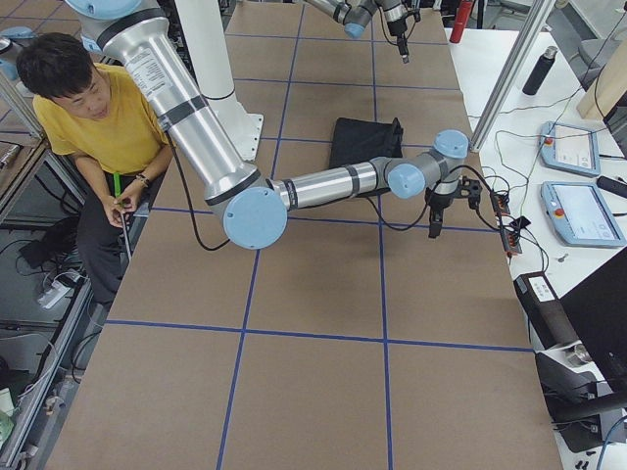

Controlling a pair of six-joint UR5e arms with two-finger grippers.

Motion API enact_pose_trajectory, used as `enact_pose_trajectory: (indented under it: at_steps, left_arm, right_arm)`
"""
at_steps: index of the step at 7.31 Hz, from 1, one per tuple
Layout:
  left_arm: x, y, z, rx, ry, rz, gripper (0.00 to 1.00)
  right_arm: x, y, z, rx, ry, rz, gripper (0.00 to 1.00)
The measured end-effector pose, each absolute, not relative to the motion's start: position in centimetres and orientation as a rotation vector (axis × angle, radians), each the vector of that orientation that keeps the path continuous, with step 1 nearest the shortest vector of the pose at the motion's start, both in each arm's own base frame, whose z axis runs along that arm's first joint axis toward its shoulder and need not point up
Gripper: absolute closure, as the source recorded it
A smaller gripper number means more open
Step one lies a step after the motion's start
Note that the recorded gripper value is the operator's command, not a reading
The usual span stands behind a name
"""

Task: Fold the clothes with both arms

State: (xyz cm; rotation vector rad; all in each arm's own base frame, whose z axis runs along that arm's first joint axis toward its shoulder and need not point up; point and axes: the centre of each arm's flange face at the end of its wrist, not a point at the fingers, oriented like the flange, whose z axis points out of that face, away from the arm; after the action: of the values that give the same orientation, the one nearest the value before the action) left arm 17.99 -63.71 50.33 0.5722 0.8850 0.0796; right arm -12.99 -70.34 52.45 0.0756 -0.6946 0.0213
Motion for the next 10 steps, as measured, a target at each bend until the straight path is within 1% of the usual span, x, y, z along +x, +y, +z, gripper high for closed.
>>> enact_pose_trajectory:
  at_steps: [1,3,5,8,10]
  left_arm:
    - [12.7,-63.0,53.4,0.583,0.837,0.135,0.01]
    - [3.8,-62.5,57.0,0.552,0.763,0.196,0.01]
    - [-2.2,-62.1,59.1,0.481,0.729,0.223,0.01]
    - [-4.9,-61.4,59.9,0.362,0.79,0.164,0.01]
    - [-6.0,-60.2,56.9,0.321,0.796,0.072,0.01]
  right_arm:
    - [-8.7,-69.3,55.0,0.053,-0.724,-0.021,0.0]
    - [-2.6,-65.4,58.8,0.041,-0.813,-0.041,0.0]
    - [-1.0,-61.4,59.7,0.055,-0.839,-0.046,0.0]
    - [-0.6,-59.7,59.2,0.074,-0.83,-0.05,0.0]
    - [-1.0,-59.5,59.5,0.065,-0.822,-0.05,0.0]
